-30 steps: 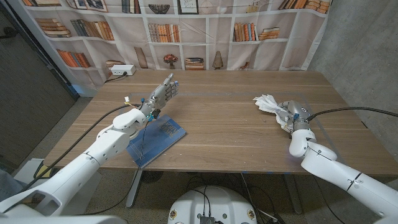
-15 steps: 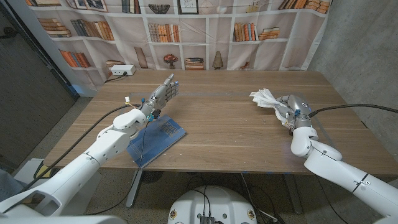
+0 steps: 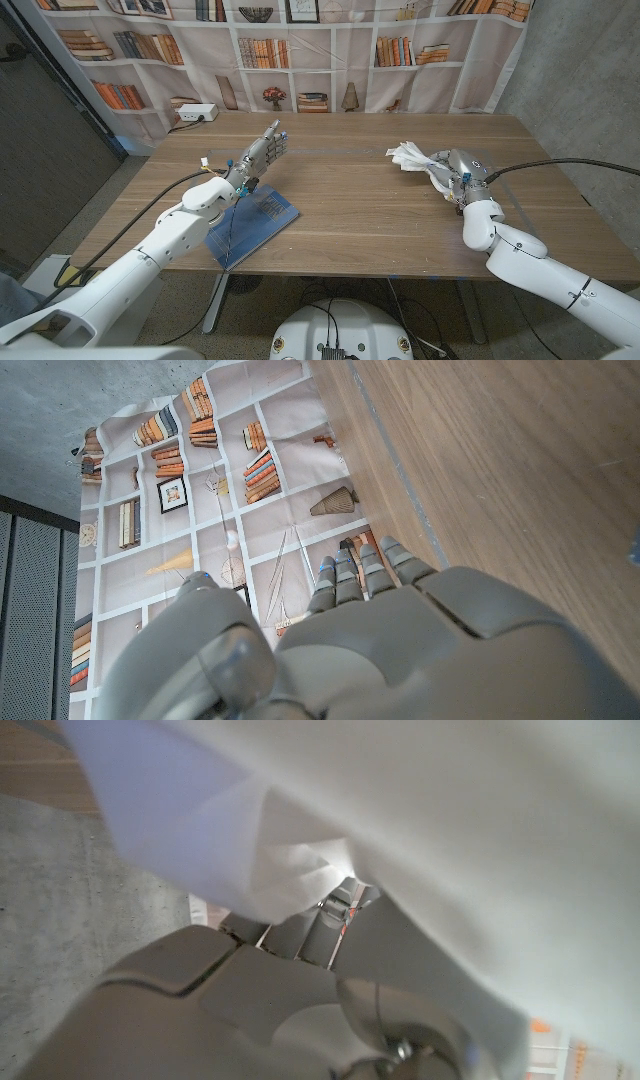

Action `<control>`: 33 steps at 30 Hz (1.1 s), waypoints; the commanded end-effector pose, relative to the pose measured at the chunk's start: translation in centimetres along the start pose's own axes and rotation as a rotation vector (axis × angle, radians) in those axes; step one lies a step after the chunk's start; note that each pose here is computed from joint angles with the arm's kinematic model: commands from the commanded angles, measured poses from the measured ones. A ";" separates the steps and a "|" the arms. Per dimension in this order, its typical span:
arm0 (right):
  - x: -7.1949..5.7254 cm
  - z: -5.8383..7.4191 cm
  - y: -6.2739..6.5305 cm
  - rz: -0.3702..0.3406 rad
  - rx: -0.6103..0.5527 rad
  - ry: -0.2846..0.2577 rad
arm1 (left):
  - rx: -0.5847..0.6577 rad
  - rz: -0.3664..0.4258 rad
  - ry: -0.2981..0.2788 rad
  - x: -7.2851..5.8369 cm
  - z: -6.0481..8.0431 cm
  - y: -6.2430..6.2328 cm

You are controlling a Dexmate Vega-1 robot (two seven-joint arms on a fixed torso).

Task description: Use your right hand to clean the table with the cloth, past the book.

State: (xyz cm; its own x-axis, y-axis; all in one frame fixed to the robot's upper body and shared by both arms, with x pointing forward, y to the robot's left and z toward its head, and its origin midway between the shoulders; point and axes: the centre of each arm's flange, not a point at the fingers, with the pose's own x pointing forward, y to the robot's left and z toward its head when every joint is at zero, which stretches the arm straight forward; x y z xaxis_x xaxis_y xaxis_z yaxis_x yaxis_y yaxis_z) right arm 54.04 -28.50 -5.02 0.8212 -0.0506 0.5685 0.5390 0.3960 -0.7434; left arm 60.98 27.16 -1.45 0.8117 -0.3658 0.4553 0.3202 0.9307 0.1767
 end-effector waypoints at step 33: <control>-0.1 4.1 7.7 0.288 -0.023 -0.140 | 0.061 -0.070 -0.016 1.8 2.1 -0.3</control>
State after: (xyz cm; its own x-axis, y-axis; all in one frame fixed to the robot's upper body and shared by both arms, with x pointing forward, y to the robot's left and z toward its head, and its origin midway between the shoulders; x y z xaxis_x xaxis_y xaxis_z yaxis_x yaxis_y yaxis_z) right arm 55.96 -22.53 -7.71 0.8743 0.1957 0.4442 0.3452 0.3927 -0.8524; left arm 61.23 26.14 0.52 0.7880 -0.4216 0.4486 0.3426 0.9058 0.2494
